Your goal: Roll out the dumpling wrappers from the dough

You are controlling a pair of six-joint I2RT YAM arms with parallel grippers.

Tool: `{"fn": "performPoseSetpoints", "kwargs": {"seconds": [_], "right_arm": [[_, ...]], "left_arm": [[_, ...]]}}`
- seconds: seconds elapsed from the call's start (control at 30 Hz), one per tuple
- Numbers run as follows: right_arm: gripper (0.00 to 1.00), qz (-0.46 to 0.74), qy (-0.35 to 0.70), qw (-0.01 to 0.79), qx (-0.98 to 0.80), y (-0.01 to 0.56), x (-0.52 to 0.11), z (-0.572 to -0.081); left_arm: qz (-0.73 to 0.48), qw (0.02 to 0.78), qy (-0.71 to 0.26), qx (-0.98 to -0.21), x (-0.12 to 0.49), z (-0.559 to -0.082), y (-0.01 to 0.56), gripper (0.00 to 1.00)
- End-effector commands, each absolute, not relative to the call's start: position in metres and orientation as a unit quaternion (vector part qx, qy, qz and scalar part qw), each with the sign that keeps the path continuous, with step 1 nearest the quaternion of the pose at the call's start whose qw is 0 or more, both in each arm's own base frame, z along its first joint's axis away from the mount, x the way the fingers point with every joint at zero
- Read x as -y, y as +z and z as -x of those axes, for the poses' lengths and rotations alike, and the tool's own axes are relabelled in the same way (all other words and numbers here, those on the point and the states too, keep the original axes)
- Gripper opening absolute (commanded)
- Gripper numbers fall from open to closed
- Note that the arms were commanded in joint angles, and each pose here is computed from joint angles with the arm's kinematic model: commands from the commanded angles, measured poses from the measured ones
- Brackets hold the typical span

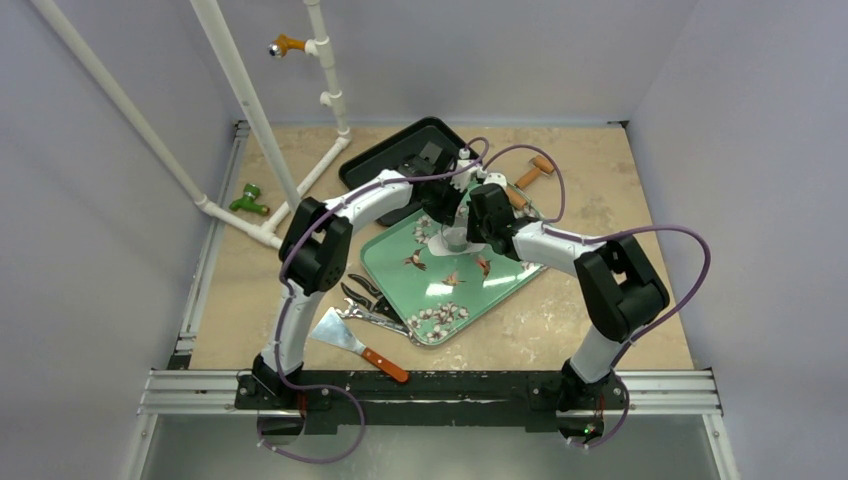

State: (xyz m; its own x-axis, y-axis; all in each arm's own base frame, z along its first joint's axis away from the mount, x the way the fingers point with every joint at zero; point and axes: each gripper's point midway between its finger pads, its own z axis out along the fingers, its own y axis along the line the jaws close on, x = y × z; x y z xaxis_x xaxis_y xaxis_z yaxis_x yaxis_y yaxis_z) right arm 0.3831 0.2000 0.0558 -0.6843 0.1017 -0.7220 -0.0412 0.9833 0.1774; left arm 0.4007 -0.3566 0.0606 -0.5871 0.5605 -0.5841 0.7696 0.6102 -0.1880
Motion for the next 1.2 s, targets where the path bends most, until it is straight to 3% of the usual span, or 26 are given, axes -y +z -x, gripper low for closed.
{"fn": "performPoseSetpoints", "kwargs": {"seconds": [0.0,0.37,1.17], "right_arm": [[0.00,-0.032,0.087,0.425,-0.900,0.076,-0.195,-0.388],[0.00,-0.023,0.097,0.424,-0.900,0.067,-0.200,-0.390],[0.00,0.003,0.113,0.442,-0.890,0.042,-0.199,-0.381]], "left_arm": [[-0.378,0.239,-0.237,-0.862,0.367,-0.399,0.067,0.00],[-0.377,0.237,-0.241,-0.862,0.370,-0.401,0.064,0.00],[-0.380,0.261,-0.148,-0.875,0.346,-0.407,0.029,0.00]]}}
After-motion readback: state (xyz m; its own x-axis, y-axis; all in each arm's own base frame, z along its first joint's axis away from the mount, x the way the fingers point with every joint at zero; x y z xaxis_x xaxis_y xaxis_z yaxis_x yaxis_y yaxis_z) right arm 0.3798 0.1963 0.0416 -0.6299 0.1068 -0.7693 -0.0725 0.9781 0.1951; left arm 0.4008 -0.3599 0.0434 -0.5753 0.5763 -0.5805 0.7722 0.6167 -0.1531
